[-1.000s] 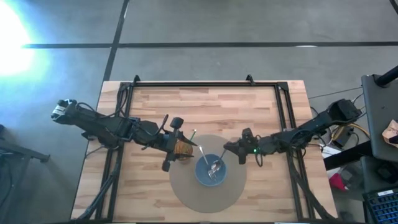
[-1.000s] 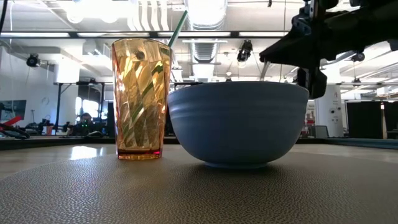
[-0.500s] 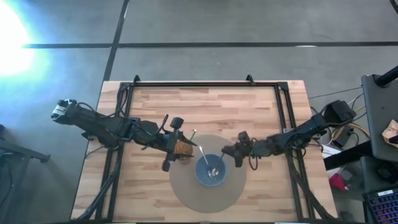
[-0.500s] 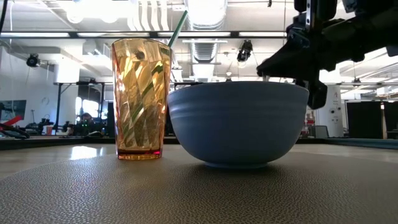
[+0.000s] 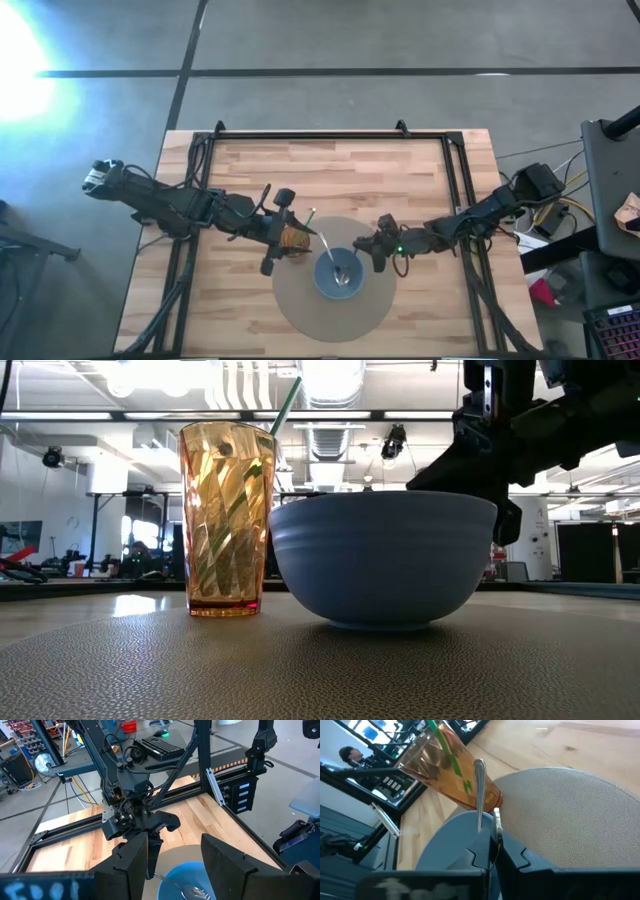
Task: Pick & Place Utensil
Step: Put the spoon into the bowl on the place mat
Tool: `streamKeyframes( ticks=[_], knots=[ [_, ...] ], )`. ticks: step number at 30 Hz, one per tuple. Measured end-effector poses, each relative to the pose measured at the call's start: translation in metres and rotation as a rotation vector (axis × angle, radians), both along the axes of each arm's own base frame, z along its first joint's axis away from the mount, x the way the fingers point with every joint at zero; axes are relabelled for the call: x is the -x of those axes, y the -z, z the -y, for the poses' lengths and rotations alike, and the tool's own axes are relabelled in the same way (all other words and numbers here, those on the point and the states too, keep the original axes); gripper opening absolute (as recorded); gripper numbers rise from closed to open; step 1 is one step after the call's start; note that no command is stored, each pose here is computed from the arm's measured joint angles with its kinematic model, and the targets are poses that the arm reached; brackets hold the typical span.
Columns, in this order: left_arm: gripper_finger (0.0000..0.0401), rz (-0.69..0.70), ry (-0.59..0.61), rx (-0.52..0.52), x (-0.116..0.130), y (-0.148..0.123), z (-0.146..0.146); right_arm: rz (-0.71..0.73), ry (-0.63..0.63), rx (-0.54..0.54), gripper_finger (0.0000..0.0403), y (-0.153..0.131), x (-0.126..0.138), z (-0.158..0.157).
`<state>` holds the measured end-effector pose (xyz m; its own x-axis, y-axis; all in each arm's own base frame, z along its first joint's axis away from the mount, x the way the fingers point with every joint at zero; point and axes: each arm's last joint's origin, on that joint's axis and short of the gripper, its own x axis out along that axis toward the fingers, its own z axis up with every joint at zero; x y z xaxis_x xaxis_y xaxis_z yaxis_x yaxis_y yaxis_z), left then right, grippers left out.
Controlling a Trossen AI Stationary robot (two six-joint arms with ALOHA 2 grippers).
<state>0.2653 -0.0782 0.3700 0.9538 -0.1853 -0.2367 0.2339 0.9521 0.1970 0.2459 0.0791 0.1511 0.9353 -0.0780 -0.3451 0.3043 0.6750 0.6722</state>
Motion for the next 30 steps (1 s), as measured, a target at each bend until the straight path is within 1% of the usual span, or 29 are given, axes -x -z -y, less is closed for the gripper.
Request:
streamKeyframes(
  ticks=[8, 14, 22, 25, 30],
  knots=[
    [0.0179, 0.000, 0.000, 0.000, 0.0000, 0.0000, 0.0000, -0.018, -0.033, 0.092, 0.0021, 0.0006, 0.0008, 0.0003],
    [0.0179, -0.001, -0.001, 0.004, 0.0000, 0.0000, 0.0000, -0.056, -0.032, 0.103, 0.0023, 0.0040, 0.0023, 0.0010],
    [0.0179, -0.001, -0.001, 0.004, -0.0001, 0.0000, -0.0002, -0.065, -0.033, 0.107, 0.0026, 0.0047, 0.0026, 0.0011],
    [0.0179, -0.001, -0.001, 0.004, -0.0001, 0.0000, -0.0002, -0.075, -0.036, 0.116, 0.0037, 0.0060, 0.0033, 0.0013],
    [0.0179, -0.001, -0.001, 0.004, 0.0000, 0.0000, -0.0001, -0.080, -0.038, 0.121, 0.0065, 0.0068, 0.0036, 0.0014]
  ],
)
